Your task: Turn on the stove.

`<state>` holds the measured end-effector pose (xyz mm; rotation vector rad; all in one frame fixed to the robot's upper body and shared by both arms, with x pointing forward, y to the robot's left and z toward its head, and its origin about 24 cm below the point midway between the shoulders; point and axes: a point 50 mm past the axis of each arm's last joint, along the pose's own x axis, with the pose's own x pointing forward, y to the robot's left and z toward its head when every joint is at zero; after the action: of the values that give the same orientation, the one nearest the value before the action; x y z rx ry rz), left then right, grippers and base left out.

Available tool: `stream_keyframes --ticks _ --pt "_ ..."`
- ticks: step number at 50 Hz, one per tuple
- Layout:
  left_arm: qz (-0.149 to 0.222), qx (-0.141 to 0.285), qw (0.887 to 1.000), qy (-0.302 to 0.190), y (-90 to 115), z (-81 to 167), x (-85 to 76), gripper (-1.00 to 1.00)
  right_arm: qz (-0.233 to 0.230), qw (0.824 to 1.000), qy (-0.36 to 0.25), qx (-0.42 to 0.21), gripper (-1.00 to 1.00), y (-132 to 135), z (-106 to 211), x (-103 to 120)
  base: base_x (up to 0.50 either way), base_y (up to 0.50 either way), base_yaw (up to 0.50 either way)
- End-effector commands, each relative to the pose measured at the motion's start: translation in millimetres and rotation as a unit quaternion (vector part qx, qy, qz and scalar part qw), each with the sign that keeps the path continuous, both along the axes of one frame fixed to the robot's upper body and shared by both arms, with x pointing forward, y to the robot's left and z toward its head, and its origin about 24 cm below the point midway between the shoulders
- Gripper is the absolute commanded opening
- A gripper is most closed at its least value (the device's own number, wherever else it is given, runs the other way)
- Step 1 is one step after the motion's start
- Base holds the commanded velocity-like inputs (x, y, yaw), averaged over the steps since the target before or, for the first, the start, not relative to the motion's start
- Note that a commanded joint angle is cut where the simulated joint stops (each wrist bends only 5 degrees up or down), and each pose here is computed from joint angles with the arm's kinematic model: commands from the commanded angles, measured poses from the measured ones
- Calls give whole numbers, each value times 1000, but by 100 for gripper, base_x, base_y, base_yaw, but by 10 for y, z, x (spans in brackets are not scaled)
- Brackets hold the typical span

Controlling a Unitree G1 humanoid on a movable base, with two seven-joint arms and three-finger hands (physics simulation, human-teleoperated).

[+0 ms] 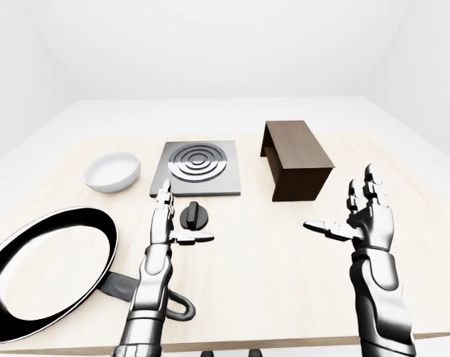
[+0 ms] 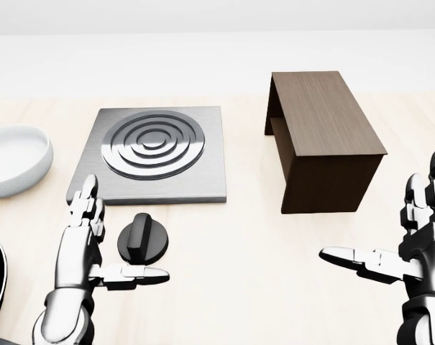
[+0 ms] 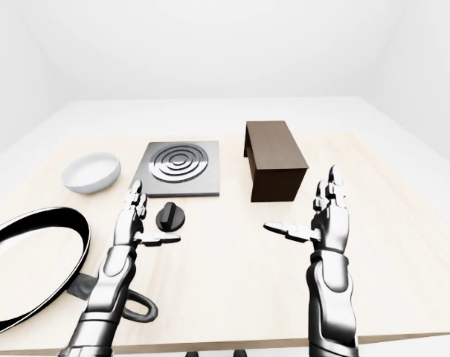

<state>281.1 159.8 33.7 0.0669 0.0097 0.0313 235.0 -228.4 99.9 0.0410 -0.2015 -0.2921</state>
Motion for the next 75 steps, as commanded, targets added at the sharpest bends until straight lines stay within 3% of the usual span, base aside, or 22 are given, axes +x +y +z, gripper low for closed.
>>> stream_keyframes --ticks 1,10,20,42,51,75 --pt "17 21 999 22 46 -55 211 100 3 1000 2 -1 100 15 -8 4 0 0 0" --pt "29 35 996 70 92 -198 352 100 4 1000 -1 -3 100 24 8 12 0 0 0" --pt "33 38 995 81 73 -159 505 100 5 1000 -10 -6 100 35 54 16 0 0 0" --pt "31 50 987 150 73 -493 352 100 6 1000 0 -6 100 36 8 16 0 0 0" --pt "17 46 993 112 11 -391 294 100 6 1000 -2 -6 100 37 16 15 0 0 0" --pt "13 46 993 108 -18 -390 268 100 7 1000 2 -5 100 41 -4 19 0 0 0"
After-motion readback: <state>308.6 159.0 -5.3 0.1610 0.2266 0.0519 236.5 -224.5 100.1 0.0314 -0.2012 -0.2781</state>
